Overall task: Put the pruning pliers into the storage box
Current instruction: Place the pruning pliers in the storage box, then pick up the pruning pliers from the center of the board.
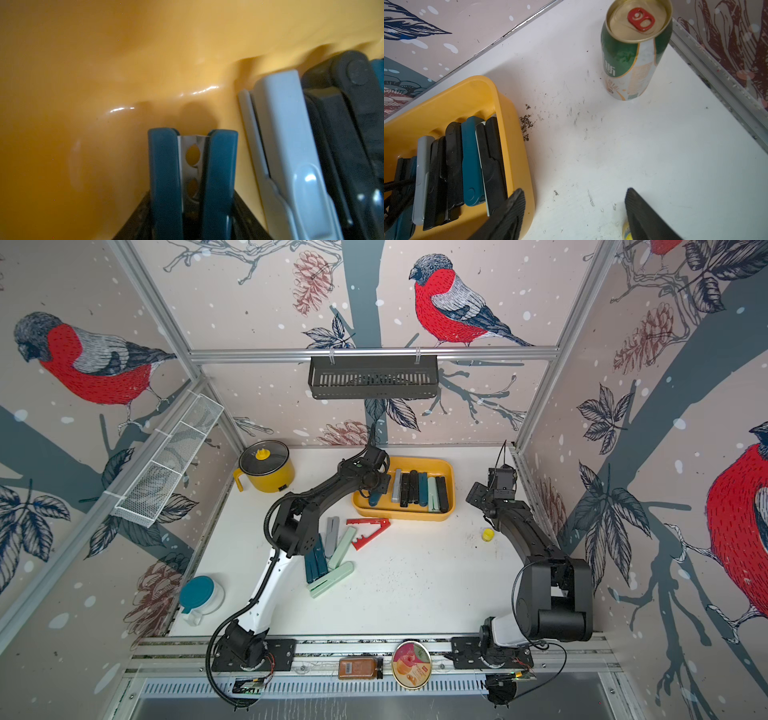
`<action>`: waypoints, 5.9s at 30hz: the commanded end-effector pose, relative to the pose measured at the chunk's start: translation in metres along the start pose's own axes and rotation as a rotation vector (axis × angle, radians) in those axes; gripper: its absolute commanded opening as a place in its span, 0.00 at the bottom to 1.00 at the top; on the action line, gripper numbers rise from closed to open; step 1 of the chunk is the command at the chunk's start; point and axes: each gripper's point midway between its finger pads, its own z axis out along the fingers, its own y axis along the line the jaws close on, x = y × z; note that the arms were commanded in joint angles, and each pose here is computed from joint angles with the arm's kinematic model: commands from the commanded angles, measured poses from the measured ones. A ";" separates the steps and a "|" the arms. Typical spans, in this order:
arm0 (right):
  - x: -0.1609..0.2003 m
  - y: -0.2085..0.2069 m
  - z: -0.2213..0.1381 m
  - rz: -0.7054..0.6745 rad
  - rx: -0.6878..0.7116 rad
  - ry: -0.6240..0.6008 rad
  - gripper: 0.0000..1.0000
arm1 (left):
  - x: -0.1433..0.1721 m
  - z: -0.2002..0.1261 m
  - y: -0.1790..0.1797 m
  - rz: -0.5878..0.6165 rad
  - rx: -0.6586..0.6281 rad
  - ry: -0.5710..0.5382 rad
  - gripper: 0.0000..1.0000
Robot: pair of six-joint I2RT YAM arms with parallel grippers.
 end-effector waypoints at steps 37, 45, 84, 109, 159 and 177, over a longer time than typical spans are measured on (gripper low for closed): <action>-0.003 -0.003 -0.002 0.001 0.014 -0.015 0.77 | -0.002 0.004 -0.025 -0.228 0.207 0.029 0.42; -0.003 -0.005 -0.002 0.004 0.016 -0.017 0.77 | -0.005 0.001 -0.022 -0.248 0.208 0.025 0.43; -0.003 -0.008 -0.004 0.006 0.021 -0.023 0.78 | -0.008 -0.032 -0.038 -0.377 0.381 0.019 0.48; -0.004 -0.012 -0.006 0.008 0.031 -0.032 0.78 | -0.016 -0.114 -0.025 -0.203 0.254 -0.206 0.80; -0.014 0.000 0.005 -0.014 -0.006 -0.025 0.78 | 0.291 -0.207 0.010 0.056 0.015 0.311 0.82; -0.012 0.001 0.005 -0.012 -0.012 -0.021 0.78 | 0.313 -0.192 0.000 0.043 0.065 0.388 0.63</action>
